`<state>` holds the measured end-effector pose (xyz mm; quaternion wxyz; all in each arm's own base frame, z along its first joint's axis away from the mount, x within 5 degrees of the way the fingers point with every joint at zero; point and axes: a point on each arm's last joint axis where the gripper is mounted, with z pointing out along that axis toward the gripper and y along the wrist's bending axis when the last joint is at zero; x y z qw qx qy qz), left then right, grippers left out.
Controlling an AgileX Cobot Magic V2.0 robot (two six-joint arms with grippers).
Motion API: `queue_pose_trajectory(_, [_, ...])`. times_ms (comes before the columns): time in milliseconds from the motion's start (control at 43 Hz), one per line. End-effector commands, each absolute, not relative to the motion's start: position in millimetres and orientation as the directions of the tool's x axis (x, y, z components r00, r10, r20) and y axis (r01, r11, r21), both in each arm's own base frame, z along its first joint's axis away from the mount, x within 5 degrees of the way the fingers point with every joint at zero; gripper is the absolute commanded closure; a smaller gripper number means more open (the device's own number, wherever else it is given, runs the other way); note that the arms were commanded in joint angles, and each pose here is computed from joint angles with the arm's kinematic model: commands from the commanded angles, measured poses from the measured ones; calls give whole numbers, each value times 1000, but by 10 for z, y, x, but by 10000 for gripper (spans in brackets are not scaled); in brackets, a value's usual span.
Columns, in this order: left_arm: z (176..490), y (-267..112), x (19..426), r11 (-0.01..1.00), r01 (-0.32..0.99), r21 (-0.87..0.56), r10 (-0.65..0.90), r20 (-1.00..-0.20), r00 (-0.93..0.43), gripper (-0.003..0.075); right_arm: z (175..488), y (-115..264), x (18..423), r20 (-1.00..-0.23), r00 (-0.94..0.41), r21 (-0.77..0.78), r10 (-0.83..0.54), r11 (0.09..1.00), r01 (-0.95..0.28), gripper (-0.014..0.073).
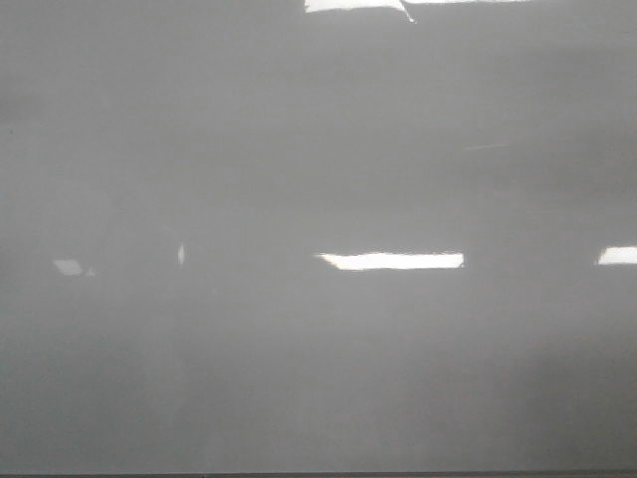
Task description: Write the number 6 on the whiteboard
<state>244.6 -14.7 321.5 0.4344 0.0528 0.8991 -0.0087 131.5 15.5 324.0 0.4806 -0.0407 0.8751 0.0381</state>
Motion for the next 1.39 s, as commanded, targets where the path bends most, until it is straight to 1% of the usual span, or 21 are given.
queue_pose_trajectory(0, [3559,-197,2307,975,199,101,204,-763,-613,741,3427,153,1348,-884,-464,7,-47,994,-113,90])
queue_pose_trajectory(93, [3644,-292,2215,941,315,127,313,-684,-659,741,3473,152,1330,-874,-483,7,-49,994,-113,90])
queue_pose_trajectory(163, [3686,-406,2159,888,436,146,419,-647,-637,741,3510,155,1353,-863,-503,7,-52,993,-114,90])
queue_pose_trajectory(186, [3698,-461,2135,858,490,155,466,-637,-614,741,3519,155,1356,-855,-516,8,-52,993,-114,90])
queue_pose_trajectory(256, [3698,-611,2090,787,600,146,541,-630,-557,741,3552,158,1372,-838,-543,8,-56,993,-114,102])
queue_pose_trajectory(302, [3686,-721,2069,737,661,142,583,-629,-515,741,3567,162,1395,-819,-571,7,-61,993,-117,114])
queue_pose_trajectory(395, [3617,-923,2032,630,764,136,672,-590,-449,741,3586,188,1463,-780,-620,0,-85,991,-135,151])
queue_pose_trajectory(511, [3519,-1178,2004,504,852,138,754,-552,-357,741,3597,273,1548,-728,-669,-12,-152,978,-209,182])
queue_pose_trajectory(627, [3440,-1432,1959,386,912,142,808,-530,-259,741,3603,435,1615,-681,-687,-1,-254,938,-346,181])
queue_pose_trajectory(697, [3395,-1574,1928,328,935,135,828,-517,-216,741,3604,555,1643,-660,-675,12,-329,894,-447,181])
queue_pose_trajectory(790, [3347,-1751,1886,251,958,136,849,-506,-151,741,3603,716,1663,-650,-617,14,-444,805,-593,181])
queue_pose_trajectory(860, [3326,-1867,1839,206,968,146,853,-511,-105,741,3581,845,1656,-649,-535,-4,-541,705,-709,181])
queue_pose_trajectory(929, [3325,-1951,1795,163,973,164,854,-518,-56,741,3560,966,1634,-651,-441,-26,-618,599,-800,181])
queue_pose_trajectory(999, [3335,-2013,1751,141,974,178,847,-531,-26,741,3542,1077,1619,-656,-346,-54,-670,500,-864,181])
queue_pose_trajectory(1022, [3338,-2030,1740,136,974,182,845,-535,-18,741,3539,1115,1611,-659,-309,-69,-686,464,-883,181])
queue_pose_trajectory(1138, [3340,-2084,1680,106,977,186,844,-537,10,741,3538,1281,1610,-692,-194,-107,-696,364,-925,181])
queue_pose_trajectory(1278, [3345,-2126,1640,88,977,192,839,-543,31,741,3561,1447,1622,-731,-111,-122,-673,289,-949,181])
queue_pose_trajectory(1371, [3350,-2144,1629,84,977,198,835,-549,39,741,3584,1551,1644,-745,-92,-110,-661,258,-960,181])
